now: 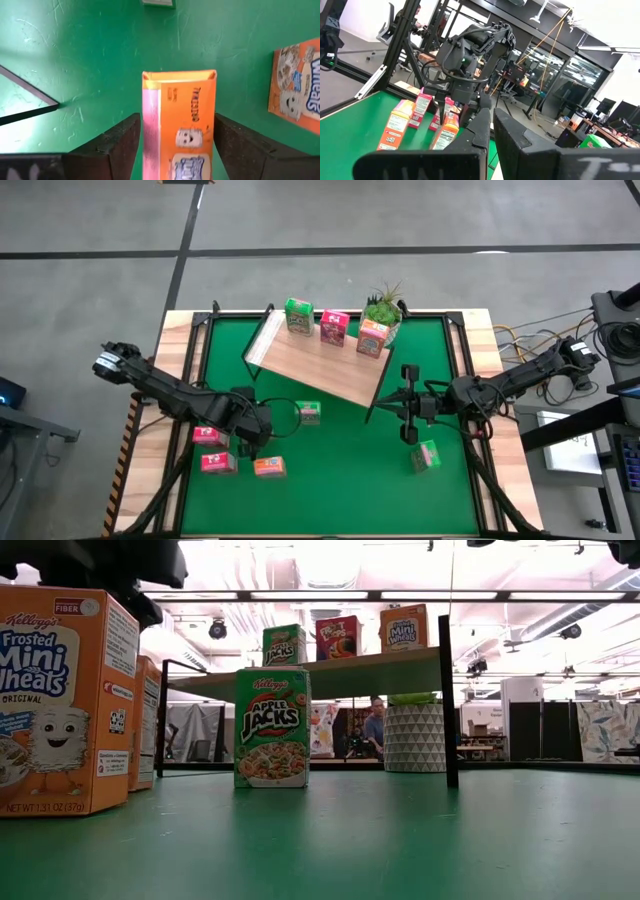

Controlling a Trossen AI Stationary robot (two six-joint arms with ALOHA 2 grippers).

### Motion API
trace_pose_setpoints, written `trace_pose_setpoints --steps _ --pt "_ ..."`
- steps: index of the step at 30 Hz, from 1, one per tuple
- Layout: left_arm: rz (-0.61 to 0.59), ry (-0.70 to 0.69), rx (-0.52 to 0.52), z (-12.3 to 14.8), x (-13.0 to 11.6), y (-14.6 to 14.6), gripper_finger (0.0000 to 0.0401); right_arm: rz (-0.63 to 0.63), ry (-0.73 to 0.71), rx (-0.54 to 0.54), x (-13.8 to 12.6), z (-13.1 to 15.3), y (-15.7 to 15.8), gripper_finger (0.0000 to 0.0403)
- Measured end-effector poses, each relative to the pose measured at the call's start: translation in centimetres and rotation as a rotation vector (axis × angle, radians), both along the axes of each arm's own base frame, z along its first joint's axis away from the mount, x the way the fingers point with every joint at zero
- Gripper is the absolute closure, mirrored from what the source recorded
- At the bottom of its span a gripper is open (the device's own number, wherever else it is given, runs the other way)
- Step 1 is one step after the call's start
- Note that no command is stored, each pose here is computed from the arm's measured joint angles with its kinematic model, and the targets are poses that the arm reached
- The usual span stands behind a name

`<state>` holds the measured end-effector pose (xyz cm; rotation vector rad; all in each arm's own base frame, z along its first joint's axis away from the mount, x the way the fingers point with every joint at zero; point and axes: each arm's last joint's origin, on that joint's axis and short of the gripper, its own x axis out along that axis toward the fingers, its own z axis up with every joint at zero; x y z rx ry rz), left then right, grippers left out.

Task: Stack cereal on shelf
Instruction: Put the top orange cereal box aligned with the other orange cereal box on the shelf

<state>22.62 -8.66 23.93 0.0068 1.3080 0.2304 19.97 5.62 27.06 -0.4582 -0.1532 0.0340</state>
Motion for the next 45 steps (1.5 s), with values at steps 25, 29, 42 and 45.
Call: trace_pose_setpoints --steps 25,29,42,45 --pt "-0.035 0.0 0.004 0.7 0.2 -0.1 0.023 0.001 0.003 0.006 0.0 0.0 0.0 0.039" --pt "-0.091 -0.051 -0.003 3.9 0.8 -0.3 0.023 0.001 0.002 0.007 0.0 0.0 0.0 0.039" --pt "-0.25 -0.366 0.166 13.0 3.4 2.0 0.023 0.004 0.004 0.024 -0.2 0.1 0.0 0.039" --pt "-0.247 -0.436 0.199 13.7 4.4 3.4 0.023 0.006 0.022 0.039 -0.6 0.2 -0.2 0.039"
